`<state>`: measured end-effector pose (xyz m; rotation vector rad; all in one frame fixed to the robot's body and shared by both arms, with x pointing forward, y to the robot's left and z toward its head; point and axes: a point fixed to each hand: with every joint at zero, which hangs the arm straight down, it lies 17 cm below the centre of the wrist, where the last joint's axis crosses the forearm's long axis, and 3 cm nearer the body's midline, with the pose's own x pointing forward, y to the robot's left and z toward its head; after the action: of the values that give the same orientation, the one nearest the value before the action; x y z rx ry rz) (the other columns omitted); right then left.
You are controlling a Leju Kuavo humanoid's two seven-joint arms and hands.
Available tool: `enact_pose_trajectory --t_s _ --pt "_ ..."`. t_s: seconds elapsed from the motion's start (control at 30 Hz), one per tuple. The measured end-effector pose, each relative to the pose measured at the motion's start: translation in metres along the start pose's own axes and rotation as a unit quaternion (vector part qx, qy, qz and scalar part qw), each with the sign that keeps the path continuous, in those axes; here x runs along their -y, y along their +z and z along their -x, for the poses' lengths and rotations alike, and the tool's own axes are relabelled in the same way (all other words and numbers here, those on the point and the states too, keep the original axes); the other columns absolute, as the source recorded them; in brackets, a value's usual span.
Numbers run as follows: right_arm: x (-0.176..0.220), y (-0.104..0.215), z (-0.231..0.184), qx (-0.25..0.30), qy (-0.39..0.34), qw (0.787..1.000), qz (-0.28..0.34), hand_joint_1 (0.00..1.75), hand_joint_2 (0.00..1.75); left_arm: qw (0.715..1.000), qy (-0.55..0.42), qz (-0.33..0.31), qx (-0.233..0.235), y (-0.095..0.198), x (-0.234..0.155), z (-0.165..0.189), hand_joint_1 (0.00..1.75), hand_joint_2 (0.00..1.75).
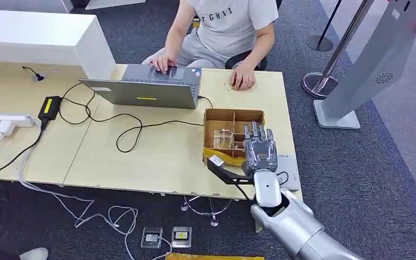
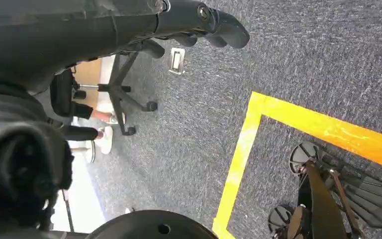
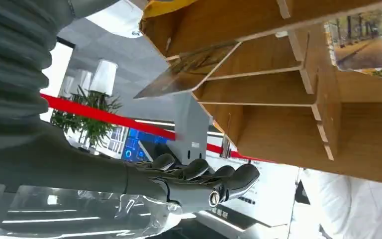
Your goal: Pass the card to the sensor for recognition and then transmit it.
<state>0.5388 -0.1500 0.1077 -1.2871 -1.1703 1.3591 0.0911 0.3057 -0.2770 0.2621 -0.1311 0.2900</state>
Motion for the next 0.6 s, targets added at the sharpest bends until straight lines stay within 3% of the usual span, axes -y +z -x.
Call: enact_pose_trajectory --t_s 0.07,0.1,0.13,0.2,0.23,0.6 --pt "-0.003 0.000 0.003 -0.004 0.000 1.000 -0.004 1.06 1.75 1.000 0.000 0.000 0.000 0.000 0.000 0.000 0.00 0.00" --pt "-0.005 0.000 0.004 -0.005 0.001 1.000 -0.006 1.06 1.75 1.000 0.000 0.000 -0.001 0.000 0.000 0.000 0.00 0.00" --pt "-0.006 0.000 0.004 -0.005 0.003 1.000 -0.008 1.62 1.75 1.000 0.000 -0.001 -0.001 0.000 0.000 0.000 0.00 0.00" --pt "-0.008 0.001 0.003 -0.002 0.006 1.000 -0.011 1.64 1.75 1.000 0.000 -0.002 -0.002 0.000 -0.001 0.001 0.00 0.00" --pt "-0.009 0.001 0.003 -0.001 0.006 1.000 -0.012 1.75 1.75 1.000 0.000 -0.004 -0.003 0.000 -0.001 0.001 0.00 0.00" --pt "-0.013 0.000 -0.003 0.005 -0.012 1.000 -0.021 1.75 1.75 1.000 -0.008 -0.006 -0.002 0.000 -0.002 0.001 0.00 0.00"
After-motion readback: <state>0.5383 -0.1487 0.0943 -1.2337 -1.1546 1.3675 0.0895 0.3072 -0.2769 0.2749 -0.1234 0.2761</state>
